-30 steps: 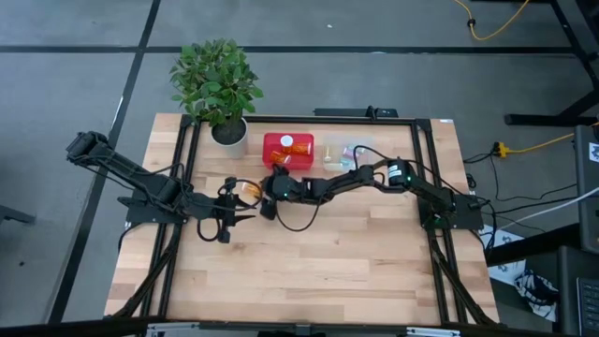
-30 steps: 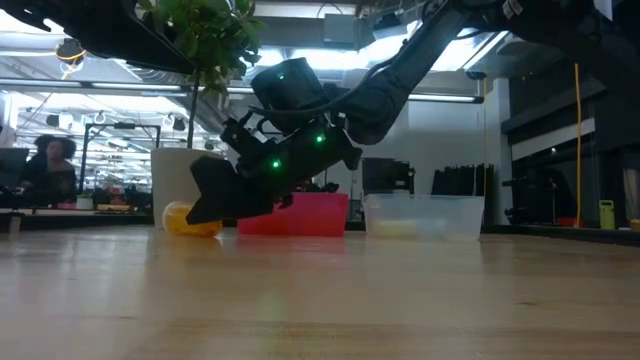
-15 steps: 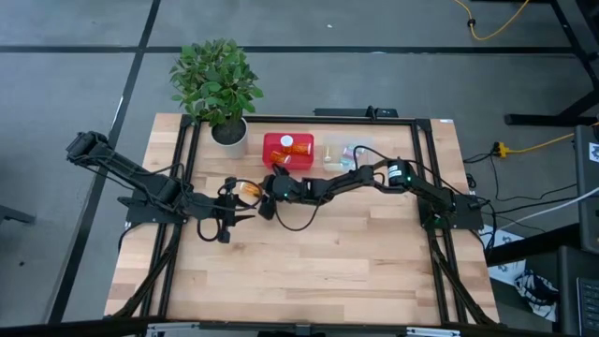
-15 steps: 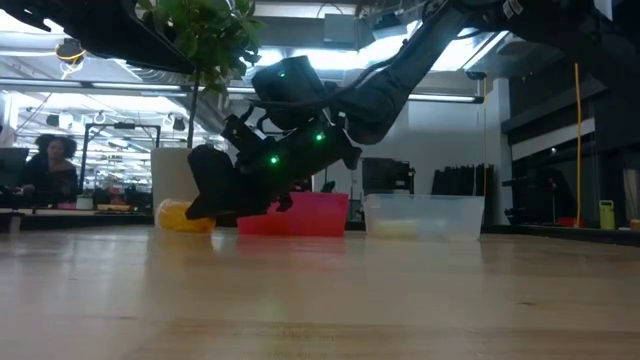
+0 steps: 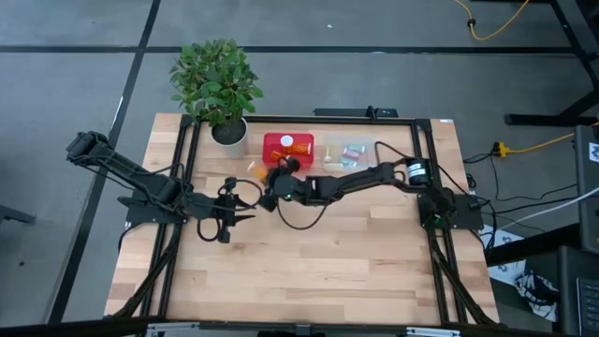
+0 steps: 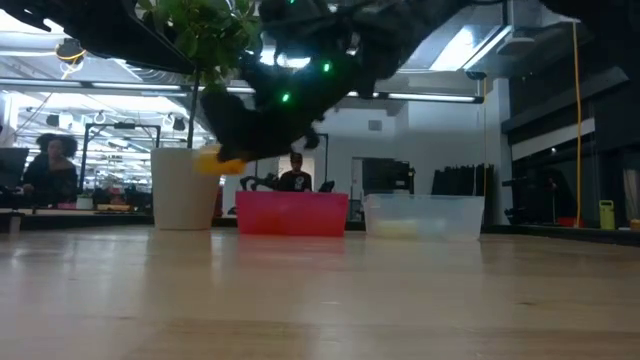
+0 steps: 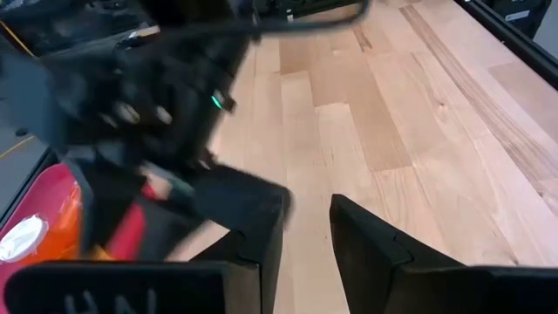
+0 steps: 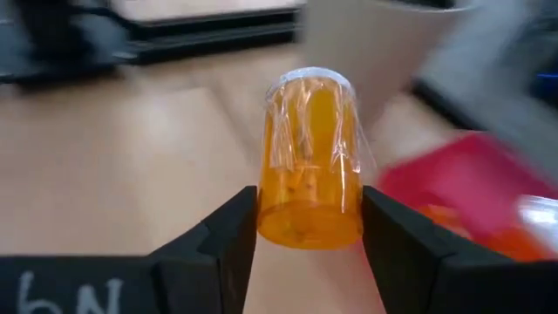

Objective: Pick and place medicine bottles into bin by pill shape (circle, oval)
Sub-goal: Put the orange capsule bottle into the red bin

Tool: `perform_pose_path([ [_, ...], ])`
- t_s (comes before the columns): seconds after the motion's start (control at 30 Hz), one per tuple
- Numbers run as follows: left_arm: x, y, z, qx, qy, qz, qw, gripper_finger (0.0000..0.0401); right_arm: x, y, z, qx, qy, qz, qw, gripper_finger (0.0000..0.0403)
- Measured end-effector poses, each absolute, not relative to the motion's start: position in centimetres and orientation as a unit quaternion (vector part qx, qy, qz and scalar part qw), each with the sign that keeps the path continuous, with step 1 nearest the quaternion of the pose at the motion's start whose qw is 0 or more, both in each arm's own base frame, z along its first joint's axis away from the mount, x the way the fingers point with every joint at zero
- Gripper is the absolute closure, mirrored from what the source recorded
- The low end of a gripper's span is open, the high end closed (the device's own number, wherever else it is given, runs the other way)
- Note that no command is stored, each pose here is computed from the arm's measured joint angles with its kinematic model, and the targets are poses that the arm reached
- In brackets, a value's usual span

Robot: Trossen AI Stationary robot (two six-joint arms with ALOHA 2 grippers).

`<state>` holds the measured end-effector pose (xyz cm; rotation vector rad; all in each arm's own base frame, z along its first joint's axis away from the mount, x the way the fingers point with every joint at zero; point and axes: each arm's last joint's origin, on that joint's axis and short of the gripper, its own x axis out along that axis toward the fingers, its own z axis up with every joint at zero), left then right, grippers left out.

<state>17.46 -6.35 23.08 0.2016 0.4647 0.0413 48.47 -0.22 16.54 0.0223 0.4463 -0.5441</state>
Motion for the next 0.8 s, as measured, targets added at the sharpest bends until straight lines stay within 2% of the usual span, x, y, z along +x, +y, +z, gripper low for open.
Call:
perform_pose_path([
  [0.23,17.5,-6.4,23.1,0.099,0.229,0.02,0.968,0.0309,46.4,-0.9,19.2,-0.041,0.257,-0.368,0.892,0.0218],
  [0.4,17.5,-6.4,23.1,0.1,0.23,0.02,0.968,0.0309,45.6,-2.4,19.8,-0.032,0.272,-0.393,0.878,0.0218],
  [0.67,17.5,-6.4,23.1,0.1,0.23,0.02,0.968,0.0309,44.2,-5.0,18.7,0.021,0.329,-0.424,0.844,0.0217],
  [0.8,17.5,-6.4,23.1,0.1,0.23,0.02,0.968,0.0309,44.2,-5.3,18.6,0.022,0.331,-0.427,0.841,0.0206],
])
